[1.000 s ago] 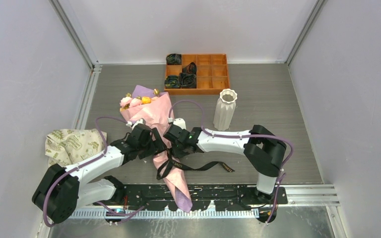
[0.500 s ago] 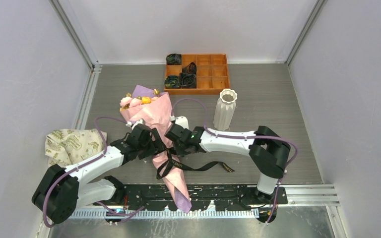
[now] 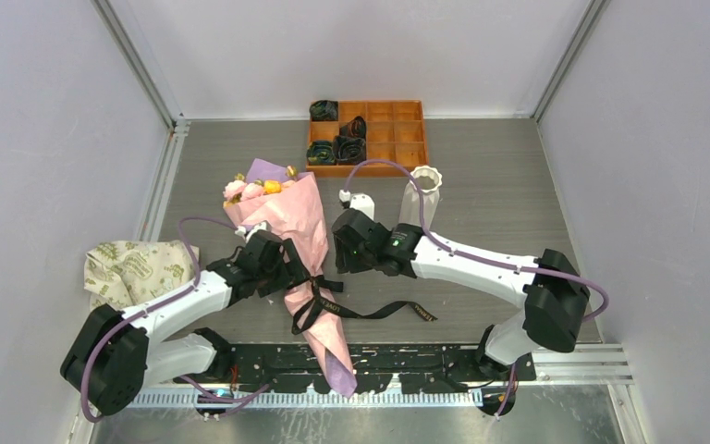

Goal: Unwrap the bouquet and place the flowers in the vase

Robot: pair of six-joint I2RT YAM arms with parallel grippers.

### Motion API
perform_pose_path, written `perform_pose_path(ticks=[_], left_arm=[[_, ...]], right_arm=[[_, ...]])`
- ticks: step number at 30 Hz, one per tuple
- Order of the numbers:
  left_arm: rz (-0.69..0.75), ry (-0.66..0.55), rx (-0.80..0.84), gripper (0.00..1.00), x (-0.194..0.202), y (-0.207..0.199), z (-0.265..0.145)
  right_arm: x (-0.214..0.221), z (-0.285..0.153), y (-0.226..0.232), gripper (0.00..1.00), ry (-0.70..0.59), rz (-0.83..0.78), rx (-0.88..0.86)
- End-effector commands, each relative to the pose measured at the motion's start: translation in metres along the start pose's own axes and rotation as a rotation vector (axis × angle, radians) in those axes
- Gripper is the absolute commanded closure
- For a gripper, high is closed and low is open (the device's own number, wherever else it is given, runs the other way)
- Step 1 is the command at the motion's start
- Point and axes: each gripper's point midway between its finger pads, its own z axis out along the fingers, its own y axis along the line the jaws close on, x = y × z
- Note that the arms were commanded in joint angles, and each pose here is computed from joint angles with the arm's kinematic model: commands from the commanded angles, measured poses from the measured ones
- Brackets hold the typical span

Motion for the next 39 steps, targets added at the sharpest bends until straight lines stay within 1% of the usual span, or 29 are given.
perform_pose_path(ticks=[1, 7, 11, 14, 18, 21, 25, 27, 29, 34, 39], left_arm=[[0.027, 0.031, -0.072, 0.18, 0.005, 0.014, -0.002], [0.036, 0.029, -0.07, 0.18, 0.001, 0.009, -0.004], [0.037, 0.031, -0.069, 0.18, 0.001, 0.009, -0.004], [0.04, 0.035, -0.075, 0.18, 0.003, 0.011, -0.004], [0.039, 0.032, -0.076, 0.19, 0.004, 0.013, -0.004], [0.038, 0.032, -0.076, 0.19, 0.004, 0.013, -0.005], [0.038, 0.032, -0.078, 0.19, 0.004, 0.014, -0.005], [0.039, 0.031, -0.08, 0.19, 0.005, 0.015, -0.005], [0.039, 0.03, -0.085, 0.19, 0.006, 0.017, -0.005], [0.036, 0.03, -0.084, 0.19, 0.007, 0.018, -0.003], [0.035, 0.037, -0.083, 0.19, 0.008, 0.018, -0.001]], right_arm=[[0.023, 0.012, 0.021, 0.46, 0.082, 0.08, -0.138], [0.035, 0.02, 0.041, 0.33, 0.134, 0.197, -0.287], [0.042, 0.029, 0.045, 0.3, 0.155, 0.259, -0.348], [0.042, 0.038, 0.036, 0.28, 0.158, 0.312, -0.36], [0.043, 0.052, 0.029, 0.28, 0.169, 0.342, -0.365], [0.046, 0.061, 0.031, 0.29, 0.186, 0.339, -0.373], [0.051, 0.072, 0.041, 0.32, 0.22, 0.348, -0.414], [0.054, 0.074, 0.047, 0.35, 0.245, 0.362, -0.446], [0.057, 0.077, 0.049, 0.41, 0.258, 0.37, -0.457], [0.06, 0.08, 0.046, 0.68, 0.254, 0.376, -0.446], [0.052, 0.073, 0.038, 0.82, 0.209, 0.371, -0.402]])
